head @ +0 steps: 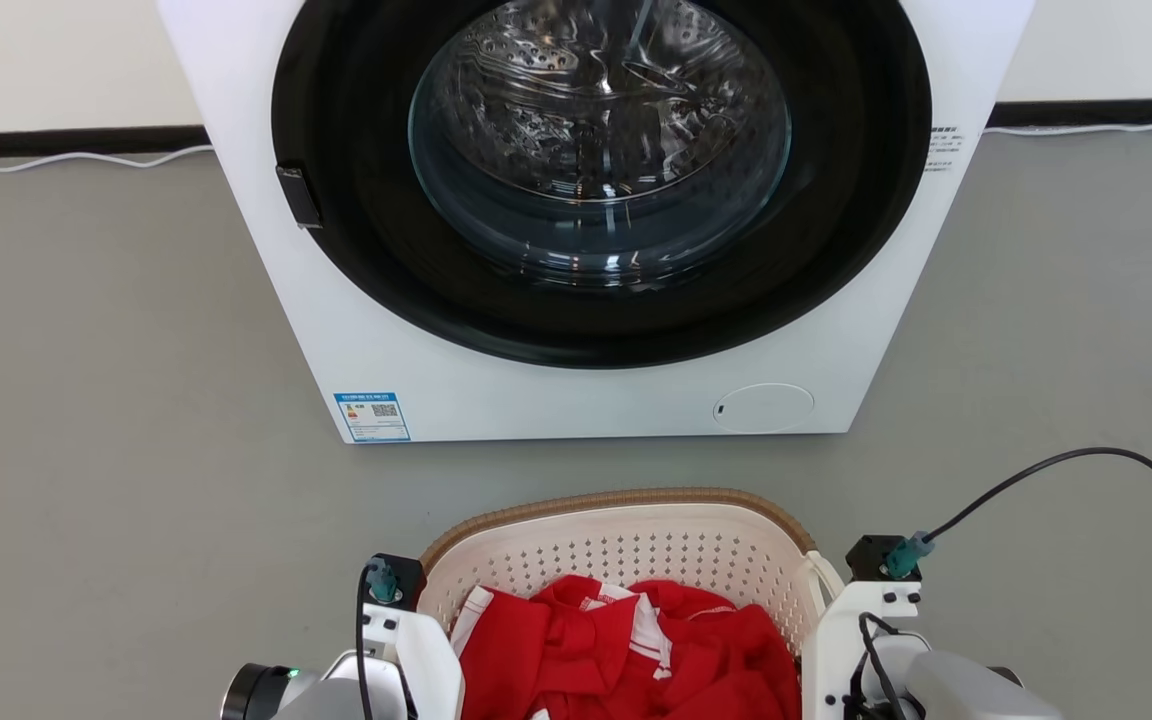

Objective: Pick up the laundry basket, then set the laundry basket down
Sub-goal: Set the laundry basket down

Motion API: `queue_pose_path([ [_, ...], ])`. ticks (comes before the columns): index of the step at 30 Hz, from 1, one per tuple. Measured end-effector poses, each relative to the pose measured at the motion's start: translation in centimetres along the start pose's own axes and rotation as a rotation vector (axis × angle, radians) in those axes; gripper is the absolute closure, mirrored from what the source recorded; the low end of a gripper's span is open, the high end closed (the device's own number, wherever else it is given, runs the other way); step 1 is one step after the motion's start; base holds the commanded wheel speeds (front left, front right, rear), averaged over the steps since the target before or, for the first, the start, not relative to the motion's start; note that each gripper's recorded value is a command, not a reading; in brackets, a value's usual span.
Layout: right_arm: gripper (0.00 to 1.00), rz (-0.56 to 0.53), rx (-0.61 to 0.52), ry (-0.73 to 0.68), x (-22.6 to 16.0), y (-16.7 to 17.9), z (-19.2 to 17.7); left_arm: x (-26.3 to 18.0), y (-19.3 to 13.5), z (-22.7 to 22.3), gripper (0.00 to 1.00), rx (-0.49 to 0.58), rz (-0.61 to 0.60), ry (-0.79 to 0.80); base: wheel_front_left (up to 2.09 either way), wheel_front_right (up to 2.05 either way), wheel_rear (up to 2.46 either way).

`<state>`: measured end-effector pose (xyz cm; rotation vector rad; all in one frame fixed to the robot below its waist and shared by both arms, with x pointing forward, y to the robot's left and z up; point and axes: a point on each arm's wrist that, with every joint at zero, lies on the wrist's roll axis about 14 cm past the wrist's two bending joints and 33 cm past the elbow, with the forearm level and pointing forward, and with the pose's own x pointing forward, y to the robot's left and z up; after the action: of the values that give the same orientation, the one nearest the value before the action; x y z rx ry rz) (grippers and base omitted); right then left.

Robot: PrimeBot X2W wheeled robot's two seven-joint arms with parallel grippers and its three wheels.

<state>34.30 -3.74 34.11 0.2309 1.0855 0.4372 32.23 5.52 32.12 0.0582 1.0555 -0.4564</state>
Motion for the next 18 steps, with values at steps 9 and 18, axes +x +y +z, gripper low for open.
queue_pose_path([
  [9,1.00,0.004,0.021,0.005,1.0,-0.4,-0.1,1.0,0.1,-0.3,1.00,-0.008,-0.010,0.004,0.00,0.00,0.00],
  [18,1.00,-0.008,0.031,-0.043,2.8,-1.7,1.7,2.8,0.8,1.0,1.00,-0.014,-0.013,-0.025,0.00,0.00,0.00],
])
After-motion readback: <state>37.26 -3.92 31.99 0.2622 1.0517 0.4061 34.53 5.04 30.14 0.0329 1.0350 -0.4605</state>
